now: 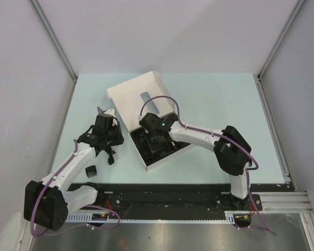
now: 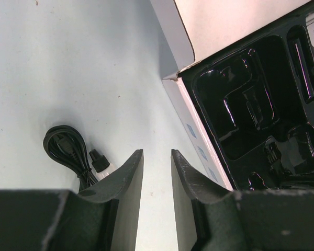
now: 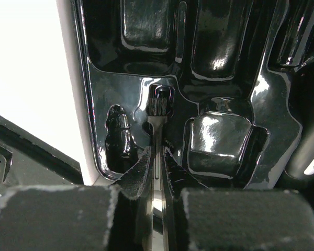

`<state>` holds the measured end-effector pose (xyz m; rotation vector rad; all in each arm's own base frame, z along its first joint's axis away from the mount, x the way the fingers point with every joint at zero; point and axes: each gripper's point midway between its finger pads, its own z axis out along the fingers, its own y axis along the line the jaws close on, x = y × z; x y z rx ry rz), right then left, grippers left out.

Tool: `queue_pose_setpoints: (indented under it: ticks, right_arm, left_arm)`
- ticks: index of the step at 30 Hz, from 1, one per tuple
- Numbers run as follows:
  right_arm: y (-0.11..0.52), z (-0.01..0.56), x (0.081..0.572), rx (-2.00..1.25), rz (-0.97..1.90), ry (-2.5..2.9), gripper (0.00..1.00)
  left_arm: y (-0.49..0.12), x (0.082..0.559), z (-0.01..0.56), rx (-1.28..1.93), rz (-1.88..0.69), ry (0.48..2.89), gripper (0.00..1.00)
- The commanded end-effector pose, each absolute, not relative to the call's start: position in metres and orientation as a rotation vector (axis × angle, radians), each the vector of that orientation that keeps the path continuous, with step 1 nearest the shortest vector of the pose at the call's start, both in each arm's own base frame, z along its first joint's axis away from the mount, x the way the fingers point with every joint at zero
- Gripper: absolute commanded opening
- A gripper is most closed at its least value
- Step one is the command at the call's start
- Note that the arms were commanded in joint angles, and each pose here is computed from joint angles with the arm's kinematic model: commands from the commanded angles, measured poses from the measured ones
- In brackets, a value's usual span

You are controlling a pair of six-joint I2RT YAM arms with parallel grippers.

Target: Sort the hair-cutting tools

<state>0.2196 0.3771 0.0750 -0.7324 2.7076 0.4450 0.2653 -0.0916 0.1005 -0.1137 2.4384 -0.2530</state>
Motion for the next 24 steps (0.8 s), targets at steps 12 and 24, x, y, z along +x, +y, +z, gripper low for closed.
queue_pose_setpoints:
  ticks: [12, 24]
  right_arm:
    - [0.375, 0.061, 0.229, -0.711, 0.367, 2.693, 0.04]
    - [0.367, 0.086, 0.232, -0.673, 0.325, 2.651, 0.3]
  left_arm:
    - [-0.091, 0.267, 0.105, -0.092, -0.245, 2.421, 0.33]
    - [-0.088, 0.267, 0.104, -0.097, -0.228, 2.424, 0.43]
